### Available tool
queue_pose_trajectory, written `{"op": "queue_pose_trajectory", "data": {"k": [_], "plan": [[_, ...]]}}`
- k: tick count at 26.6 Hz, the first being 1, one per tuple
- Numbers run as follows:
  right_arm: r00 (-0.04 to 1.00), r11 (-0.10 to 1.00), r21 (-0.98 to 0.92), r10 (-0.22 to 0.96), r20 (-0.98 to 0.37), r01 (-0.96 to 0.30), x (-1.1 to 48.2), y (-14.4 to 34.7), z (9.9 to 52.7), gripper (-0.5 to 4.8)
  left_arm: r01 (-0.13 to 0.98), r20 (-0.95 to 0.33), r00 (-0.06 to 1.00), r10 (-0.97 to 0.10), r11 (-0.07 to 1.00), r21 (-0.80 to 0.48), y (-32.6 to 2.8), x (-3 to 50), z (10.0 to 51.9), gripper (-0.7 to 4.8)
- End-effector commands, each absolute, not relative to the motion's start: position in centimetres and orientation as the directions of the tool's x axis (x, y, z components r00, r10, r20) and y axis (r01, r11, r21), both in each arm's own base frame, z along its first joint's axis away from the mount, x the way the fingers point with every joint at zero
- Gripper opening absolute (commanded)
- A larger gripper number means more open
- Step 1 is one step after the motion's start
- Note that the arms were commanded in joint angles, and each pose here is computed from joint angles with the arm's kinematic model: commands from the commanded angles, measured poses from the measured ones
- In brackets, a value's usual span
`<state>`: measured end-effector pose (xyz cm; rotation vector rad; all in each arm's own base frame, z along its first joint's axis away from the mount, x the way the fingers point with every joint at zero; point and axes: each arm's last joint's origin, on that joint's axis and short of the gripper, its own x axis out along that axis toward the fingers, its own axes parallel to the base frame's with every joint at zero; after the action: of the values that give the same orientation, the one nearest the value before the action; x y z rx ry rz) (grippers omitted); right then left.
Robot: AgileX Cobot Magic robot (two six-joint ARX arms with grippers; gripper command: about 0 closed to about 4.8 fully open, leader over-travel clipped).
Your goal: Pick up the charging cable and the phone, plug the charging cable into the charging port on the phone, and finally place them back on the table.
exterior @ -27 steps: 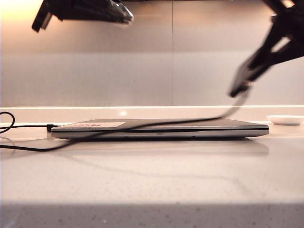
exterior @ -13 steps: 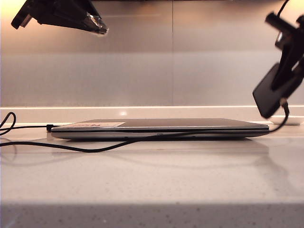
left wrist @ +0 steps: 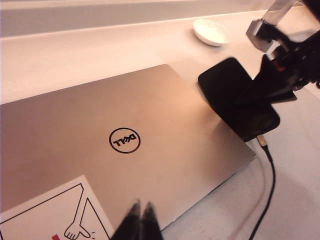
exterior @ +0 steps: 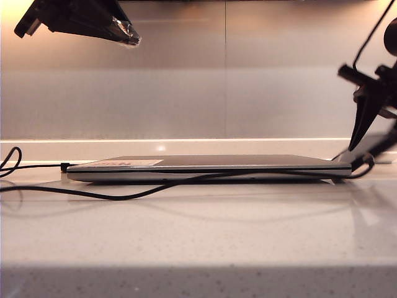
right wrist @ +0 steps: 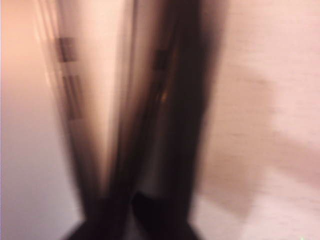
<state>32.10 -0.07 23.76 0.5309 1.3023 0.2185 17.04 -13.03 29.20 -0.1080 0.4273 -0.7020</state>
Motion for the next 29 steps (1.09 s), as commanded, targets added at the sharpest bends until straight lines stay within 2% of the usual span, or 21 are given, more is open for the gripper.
{"op": "queue_pose_trajectory", "data": {"k": [1, 5, 9, 10, 11, 12, 13, 15, 17, 20, 22, 26, 29], "plan": [[0.284, 0.901, 0.417, 0.372, -0.884, 0.121, 32.0, -0.3, 24.1, 2.03, 0.610, -0.327, 0.684, -0.652, 0.757, -0.234, -13.0, 17.0, 29.5, -0.06], [0.252, 0.927, 0.352, 0.313, -0.916, 0.129, 31.7, -0.5, 24.3, 2.03, 0.610, -0.327, 0.684, -0.652, 0.757, -0.234, -13.0, 17.0, 29.5, -0.06], [0.243, 0.958, 0.256, 0.220, -0.945, 0.128, 31.8, -0.7, 26.6, 2.00, 0.610, -0.327, 0.684, -0.652, 0.757, -0.233, -13.0, 17.0, 29.6, -0.06], [0.245, 0.963, 0.236, 0.199, -0.949, 0.133, 31.8, -0.8, 27.2, 1.71, 0.610, -0.327, 0.684, -0.652, 0.757, -0.233, -13.0, 17.0, 29.6, -0.06], [0.244, 0.966, 0.222, 0.185, -0.952, 0.135, 31.8, -0.8, 27.6, 1.20, 0.610, -0.327, 0.684, -0.652, 0.757, -0.233, -13.0, 17.0, 29.6, -0.06], [0.246, 0.971, 0.199, 0.162, -0.956, 0.132, 31.6, -0.6, 28.4, 0.32, 0.610, -0.325, 0.685, -0.652, 0.757, -0.233, -13.0, 16.9, 29.6, -0.06], [0.257, 0.976, 0.175, 0.138, -0.956, 0.127, 31.2, -0.3, 29.0, 0.21, 0.611, -0.322, 0.685, -0.653, 0.756, -0.234, -12.9, 16.8, 29.7, -0.06], [0.303, 0.985, 0.142, 0.106, -0.947, 0.100, 30.1, 0.4, 30.5, -0.01, 0.612, -0.309, 0.690, -0.655, 0.755, -0.233, -12.4, 16.2, 30.2, -0.06], [0.368, 0.989, 0.143, 0.115, -0.923, 0.049, 29.1, 1.3, 31.9, -0.01, 0.615, -0.294, 0.694, -0.657, 0.753, -0.233, -11.9, 15.5, 30.7, -0.06], [0.481, 0.988, 0.152, 0.138, -0.866, -0.008, 27.4, 2.3, 33.6, -0.01, 0.621, -0.261, 0.702, -0.663, 0.749, -0.231, -11.1, 14.5, 31.5, -0.06], [0.595, 0.985, 0.160, 0.166, -0.787, -0.063, 25.3, 3.0, 34.7, -0.01, 0.625, -0.240, 0.707, -0.665, 0.747, -0.226, -10.3, 13.4, 32.0, -0.06], [0.691, 0.982, 0.159, 0.188, -0.698, -0.106, 22.1, 3.2, 34.5, -0.01, 0.635, -0.277, 0.701, -0.657, 0.752, -0.175, -9.5, 12.4, 31.6, -0.06], [0.737, 0.987, 0.127, 0.156, -0.658, -0.096, 19.9, 3.1, 33.5, -0.01, 0.632, -0.304, 0.694, -0.652, 0.755, -0.176, -9.1, 11.9, 30.6, -0.06]]}}
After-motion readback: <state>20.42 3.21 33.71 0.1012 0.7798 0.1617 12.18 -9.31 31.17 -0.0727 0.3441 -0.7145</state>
